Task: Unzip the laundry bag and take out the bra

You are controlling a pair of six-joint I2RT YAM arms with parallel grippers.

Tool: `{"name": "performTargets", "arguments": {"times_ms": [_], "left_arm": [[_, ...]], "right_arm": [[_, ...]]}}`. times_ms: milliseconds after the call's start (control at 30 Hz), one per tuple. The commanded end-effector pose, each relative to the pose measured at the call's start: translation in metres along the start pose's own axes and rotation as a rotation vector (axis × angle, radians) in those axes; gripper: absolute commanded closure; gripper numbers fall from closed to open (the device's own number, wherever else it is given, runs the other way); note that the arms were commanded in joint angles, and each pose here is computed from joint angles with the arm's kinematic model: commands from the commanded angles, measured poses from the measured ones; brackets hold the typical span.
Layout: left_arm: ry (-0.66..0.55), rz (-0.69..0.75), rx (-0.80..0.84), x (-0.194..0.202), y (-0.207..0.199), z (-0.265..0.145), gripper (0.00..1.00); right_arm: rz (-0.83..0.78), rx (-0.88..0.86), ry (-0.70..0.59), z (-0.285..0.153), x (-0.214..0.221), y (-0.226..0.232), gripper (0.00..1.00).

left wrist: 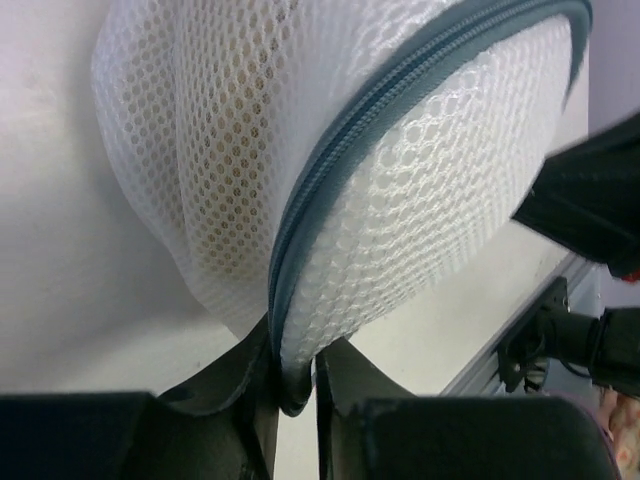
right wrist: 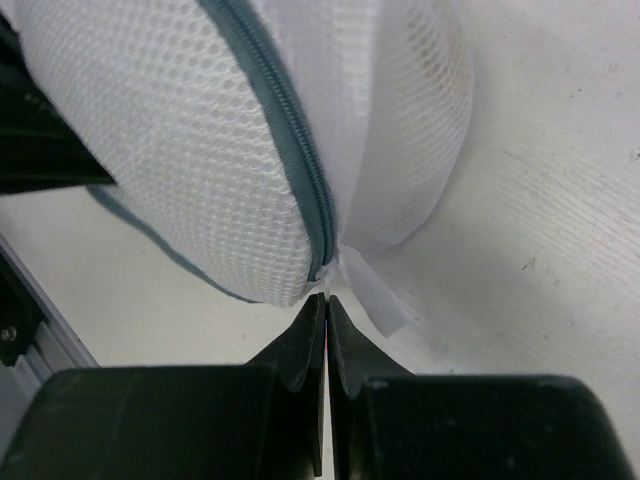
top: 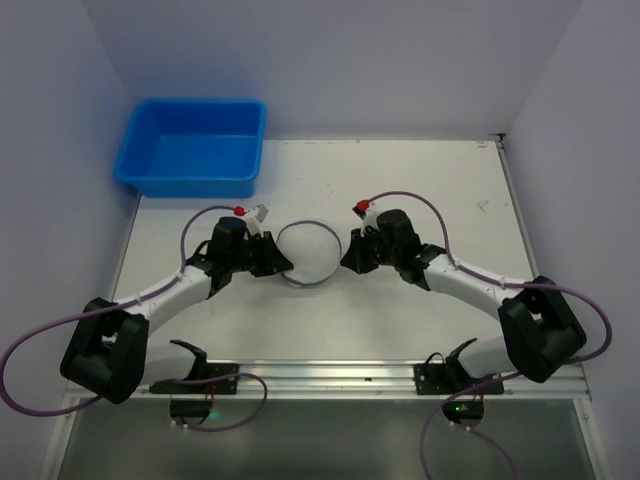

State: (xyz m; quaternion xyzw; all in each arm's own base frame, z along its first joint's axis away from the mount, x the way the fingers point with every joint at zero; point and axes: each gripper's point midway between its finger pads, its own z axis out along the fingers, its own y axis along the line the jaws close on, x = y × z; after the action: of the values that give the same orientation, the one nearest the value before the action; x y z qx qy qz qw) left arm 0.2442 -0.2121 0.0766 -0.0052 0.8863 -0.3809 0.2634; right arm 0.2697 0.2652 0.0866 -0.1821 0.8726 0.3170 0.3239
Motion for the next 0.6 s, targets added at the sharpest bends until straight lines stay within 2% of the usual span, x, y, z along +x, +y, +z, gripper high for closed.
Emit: {"name": "performTargets", "arguments": {"times_ms": [0,67,167,200,300,333,467,500,567], "left_arm": [[-0.049,0.069,-0.138,-0.036,0.015,-0.001,0.79],[-0.074,0.105,-0.134,-0.061,0.005,0.000,0.75],[-0.102,0.117,-0.159,-0.088,0.001,0.004,0.59],[-0.109,0.104,-0.166,-0.094,0.001,0.005,0.40],[-0.177,0.071,-0.163,-0.112,-0.010,-0.002,0.04],[-0.191,0.051,-0.176,-0.113,-0.010,-0.005,0.00],[-0.303,-0.049,-0.171,-0.109,-0.012,-0.029,0.00],[-0.285,-0.091,-0.184,-0.088,0.001,-0.028,0.00],[-0.307,-0.176,-0.151,-0.077,0.001,-0.032,0.00]], "right_arm": [[0.004,-0.029,-0.045,-0.015,-0.008,0.018,1.00],[0.006,-0.035,-0.046,-0.018,-0.007,0.027,1.00],[0.032,-0.039,-0.038,-0.017,-0.010,0.037,1.00],[0.066,-0.045,-0.036,-0.016,-0.011,0.041,1.00],[0.162,-0.055,-0.029,-0.010,-0.017,0.049,1.00],[0.183,-0.060,-0.035,-0.008,-0.021,0.052,1.00],[0.288,-0.070,-0.037,0.005,-0.024,0.063,1.00],[0.296,-0.070,-0.041,0.007,-0.025,0.064,1.00],[0.306,-0.079,-0.043,0.010,-0.027,0.072,1.00]]}}
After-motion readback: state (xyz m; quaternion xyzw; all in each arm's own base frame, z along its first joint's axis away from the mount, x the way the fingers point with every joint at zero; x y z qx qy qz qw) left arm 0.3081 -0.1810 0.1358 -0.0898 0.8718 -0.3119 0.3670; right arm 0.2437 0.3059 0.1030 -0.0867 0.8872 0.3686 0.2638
